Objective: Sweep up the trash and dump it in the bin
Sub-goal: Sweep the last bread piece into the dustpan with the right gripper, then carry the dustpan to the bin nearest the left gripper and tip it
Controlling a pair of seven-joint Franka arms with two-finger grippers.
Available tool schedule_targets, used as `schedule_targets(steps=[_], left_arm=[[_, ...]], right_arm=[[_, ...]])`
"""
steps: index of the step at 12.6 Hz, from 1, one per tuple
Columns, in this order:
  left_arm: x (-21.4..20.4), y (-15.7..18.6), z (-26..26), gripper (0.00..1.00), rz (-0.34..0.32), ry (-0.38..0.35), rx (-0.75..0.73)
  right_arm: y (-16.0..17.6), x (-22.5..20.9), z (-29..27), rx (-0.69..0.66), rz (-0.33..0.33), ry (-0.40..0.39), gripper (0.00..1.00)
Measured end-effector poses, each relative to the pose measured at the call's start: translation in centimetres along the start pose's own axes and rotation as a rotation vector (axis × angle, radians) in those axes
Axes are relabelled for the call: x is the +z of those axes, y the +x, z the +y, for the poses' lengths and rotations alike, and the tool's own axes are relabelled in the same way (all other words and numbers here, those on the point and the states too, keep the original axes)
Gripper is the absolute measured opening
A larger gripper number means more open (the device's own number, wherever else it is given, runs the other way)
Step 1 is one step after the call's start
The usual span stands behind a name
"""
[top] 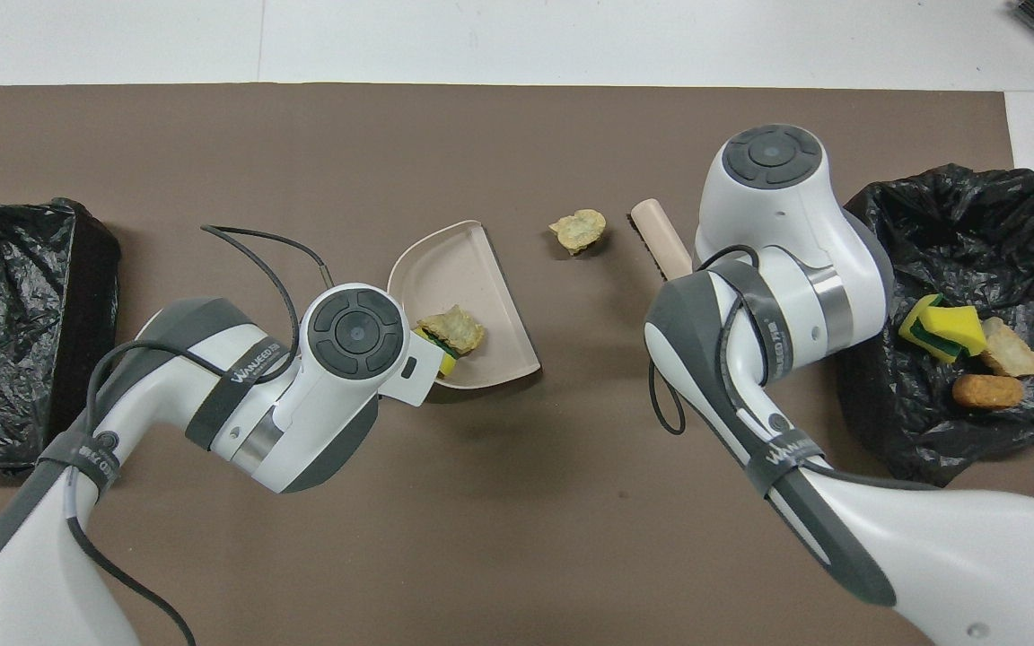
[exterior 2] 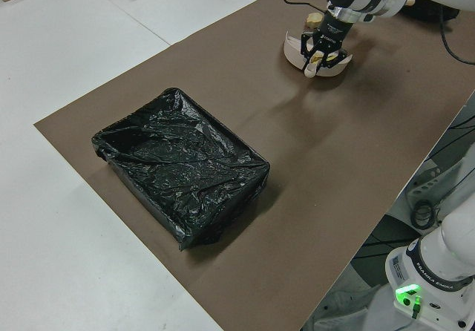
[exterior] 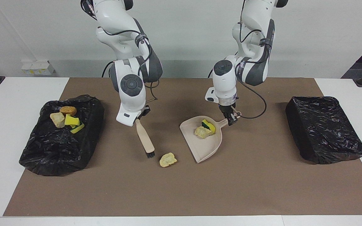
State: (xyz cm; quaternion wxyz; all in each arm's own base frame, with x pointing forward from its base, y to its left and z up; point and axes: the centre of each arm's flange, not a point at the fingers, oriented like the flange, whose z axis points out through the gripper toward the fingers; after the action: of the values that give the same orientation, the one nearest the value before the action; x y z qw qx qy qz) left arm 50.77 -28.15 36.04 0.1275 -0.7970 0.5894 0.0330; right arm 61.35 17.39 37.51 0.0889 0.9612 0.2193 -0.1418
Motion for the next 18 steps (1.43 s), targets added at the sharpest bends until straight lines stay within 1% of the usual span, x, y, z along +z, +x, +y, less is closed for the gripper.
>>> schedule_targets(steps=[1, 2, 3, 4, 5, 8, 9, 10, 11, 13, 15, 16, 17, 18], left_arm=[[0.0, 0.0, 0.0, 0.32, 0.000, 0.000, -0.001], [0.1, -0.1, -0.1, 0.32, 0.001, 0.000, -0.003], [0.2, -0.4, -0.4, 0.32, 0.001, 0.000, -0.010], [0.3, -0.6, -0.8, 0.32, 0.002, -0.001, -0.017], [0.4, -0.8, -1.0, 0.32, 0.003, -0.001, -0.022], [0.5, -0.9, -1.1, 0.32, 0.003, -0.001, -0.024], [0.5, -0.9, -1.1, 0.32, 0.004, -0.001, -0.024], [0.5, -0.9, -1.1, 0.32, 0.004, -0.001, -0.024], [0.5, -0.9, -1.1, 0.32, 0.004, -0.001, -0.024], [0.6, -0.9, -1.1, 0.32, 0.011, 0.003, -0.022], [0.7, -0.9, -1.2, 0.32, 0.021, 0.009, -0.004], [0.8, -1.0, -1.4, 0.32, 0.027, 0.014, 0.024], [0.8, -1.3, -1.9, 0.32, 0.032, 0.018, 0.071], [1.0, -1.6, -2.3, 0.32, 0.033, 0.019, 0.104]], right_arm=[[1.7, 1.1, -0.6, -0.022, 0.001, -0.038, 0.26], [3.1, 2.2, -1.9, -0.049, -0.001, -0.051, 0.26], [4.0, 3.2, -3.7, -0.072, -0.007, -0.049, 0.26], [4.5, 3.5, -5.6, -0.090, -0.007, -0.029, 0.26], [4.7, 3.3, -7.7, -0.099, -0.002, 0.022, 0.26], [4.5, 3.1, -12.6, -0.082, -0.006, 0.287, 0.26], [4.3, 3.2, -13.5, -0.072, -0.013, 0.356, 0.26], [4.1, 3.3, -14.5, -0.060, -0.023, 0.413, 0.26], [3.8, 3.0, -15.4, -0.031, -0.033, 0.451, 0.26], [3.0, 1.3, -16.4, 0.060, -0.037, 0.459, 0.26], [1.3, -2.0, -15.6, 0.190, -0.041, 0.444, 0.26], [0.0, -3.9, -15.0, 0.251, -0.048, 0.438, 0.26], [-2.1, -6.4, -14.3, 0.323, -0.060, 0.431, 0.26], [-3.4, -7.2, -14.5, 0.369, -0.075, 0.424, 0.26]])
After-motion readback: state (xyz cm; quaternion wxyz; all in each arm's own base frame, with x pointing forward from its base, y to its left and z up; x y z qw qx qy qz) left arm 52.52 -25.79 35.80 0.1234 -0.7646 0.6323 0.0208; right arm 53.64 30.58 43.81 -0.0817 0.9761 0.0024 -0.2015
